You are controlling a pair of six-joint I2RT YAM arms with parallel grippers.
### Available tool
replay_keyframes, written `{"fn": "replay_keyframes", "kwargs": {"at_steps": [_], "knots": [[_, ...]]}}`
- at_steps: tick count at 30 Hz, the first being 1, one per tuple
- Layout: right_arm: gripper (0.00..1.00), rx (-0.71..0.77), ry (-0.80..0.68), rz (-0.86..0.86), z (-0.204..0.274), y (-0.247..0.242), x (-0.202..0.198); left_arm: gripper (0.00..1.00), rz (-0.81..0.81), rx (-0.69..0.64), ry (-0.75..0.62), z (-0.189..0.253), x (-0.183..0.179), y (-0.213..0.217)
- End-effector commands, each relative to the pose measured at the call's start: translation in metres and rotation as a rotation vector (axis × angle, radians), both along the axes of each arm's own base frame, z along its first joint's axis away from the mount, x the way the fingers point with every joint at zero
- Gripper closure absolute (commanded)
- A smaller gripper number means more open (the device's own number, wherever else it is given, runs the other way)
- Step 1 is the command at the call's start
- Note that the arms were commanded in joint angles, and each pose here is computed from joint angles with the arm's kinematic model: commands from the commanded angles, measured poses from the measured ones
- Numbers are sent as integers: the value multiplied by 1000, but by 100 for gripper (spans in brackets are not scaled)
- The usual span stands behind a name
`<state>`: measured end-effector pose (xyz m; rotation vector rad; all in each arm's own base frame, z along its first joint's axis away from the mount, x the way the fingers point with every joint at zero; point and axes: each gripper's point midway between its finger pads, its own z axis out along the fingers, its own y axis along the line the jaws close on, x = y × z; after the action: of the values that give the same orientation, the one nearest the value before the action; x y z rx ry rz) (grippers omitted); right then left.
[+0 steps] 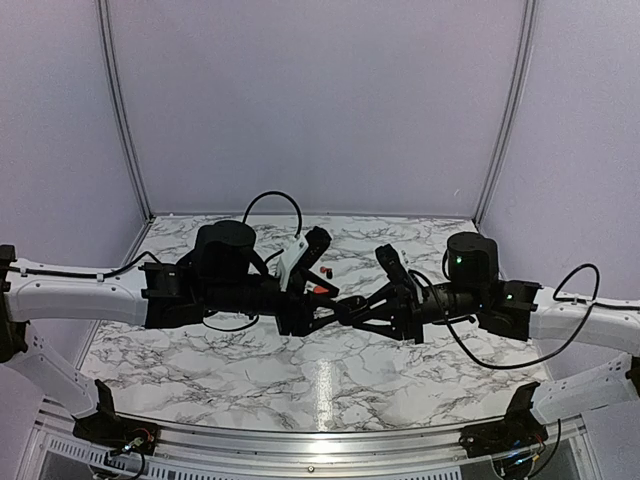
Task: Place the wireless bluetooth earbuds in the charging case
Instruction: Open the charging case.
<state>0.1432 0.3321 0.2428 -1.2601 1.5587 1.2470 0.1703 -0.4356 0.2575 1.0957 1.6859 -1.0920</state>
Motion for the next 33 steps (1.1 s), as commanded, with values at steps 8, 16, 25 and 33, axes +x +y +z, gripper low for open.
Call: {"fn": "replay_keyframes", "kwargs": {"at_steps": [8,16,25,33], "knots": [[100,23,-20,48,16,6,-6,59,58,-39,-37,20,17,10],[100,18,-19,39,14,5,-4,62,70,-49,-41,24,19,11],[100,35,-31,48,20,4,-8,58,88,-47,-38,23,22,12],[100,28,-22,29,17,5,-4,54,67,-49,-35,22,18,11]]}}
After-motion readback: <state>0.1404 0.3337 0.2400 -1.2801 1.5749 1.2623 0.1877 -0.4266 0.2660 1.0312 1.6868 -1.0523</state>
